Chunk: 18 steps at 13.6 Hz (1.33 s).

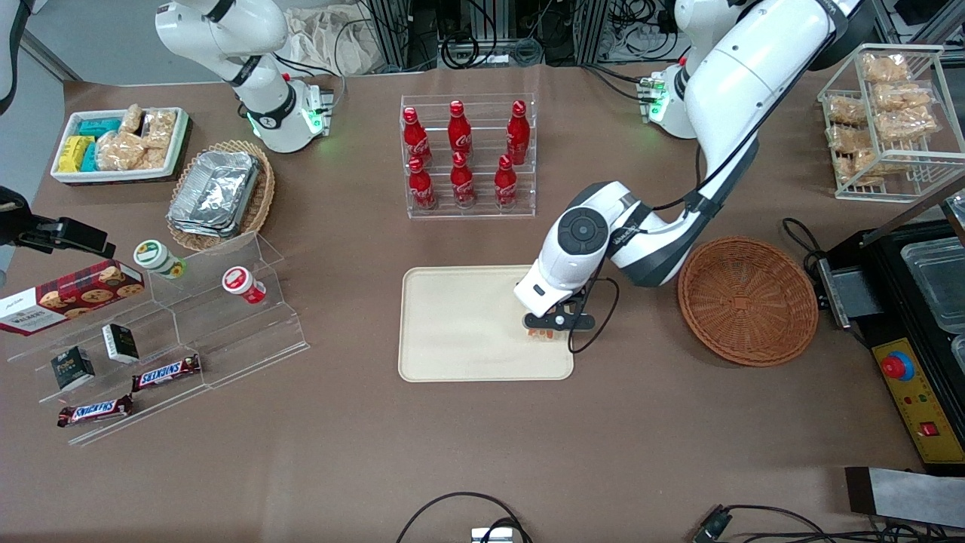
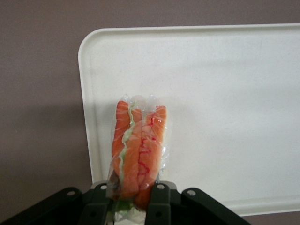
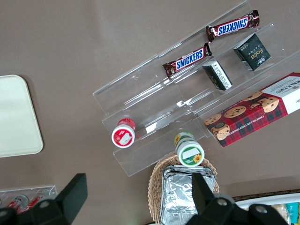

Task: Place sandwich from basket to tray
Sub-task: 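Lower the sandwich onto the tray and open the left gripper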

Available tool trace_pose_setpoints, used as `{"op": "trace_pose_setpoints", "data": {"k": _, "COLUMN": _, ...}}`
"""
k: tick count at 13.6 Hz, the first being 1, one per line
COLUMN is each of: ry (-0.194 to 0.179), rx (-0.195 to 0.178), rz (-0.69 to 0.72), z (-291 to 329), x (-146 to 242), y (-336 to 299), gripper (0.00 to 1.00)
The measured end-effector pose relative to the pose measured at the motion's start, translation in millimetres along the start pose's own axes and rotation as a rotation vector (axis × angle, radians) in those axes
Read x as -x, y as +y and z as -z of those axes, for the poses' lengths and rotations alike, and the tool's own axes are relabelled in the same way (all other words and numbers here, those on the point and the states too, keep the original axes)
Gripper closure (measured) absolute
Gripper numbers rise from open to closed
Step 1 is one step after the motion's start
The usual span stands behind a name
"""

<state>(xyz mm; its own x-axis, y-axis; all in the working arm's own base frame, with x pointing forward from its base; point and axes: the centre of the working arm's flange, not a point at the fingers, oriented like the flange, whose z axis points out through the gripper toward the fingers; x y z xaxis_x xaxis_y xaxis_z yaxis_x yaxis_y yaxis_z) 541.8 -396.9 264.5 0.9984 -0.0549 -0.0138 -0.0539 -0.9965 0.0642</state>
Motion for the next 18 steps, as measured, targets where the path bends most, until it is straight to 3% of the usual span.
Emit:
{"op": "trace_pose_setpoints", "data": {"k": 3, "ry": -0.003, "rx": -0.016, "rz": -0.023, "z": -12, "x": 3, "y": 3, "gripper": 0.71}}
{"op": "trace_pose_setpoints", "data": {"k": 15, "ry": -0.009, "rx": -0.021, "rz": -0.032, "z": -27, "x": 9, "y": 20, "gripper": 0.70}}
{"op": "trace_pose_setpoints", "data": {"k": 17, "ry": 0.001, "rx": -0.029, "rz": -0.024, "z": -28, "x": 9, "y": 20, "gripper": 0.67}}
{"op": "trace_pose_setpoints", "data": {"k": 18, "ry": 0.004, "rx": -0.029, "rz": -0.021, "z": -28, "x": 8, "y": 21, "gripper": 0.60}}
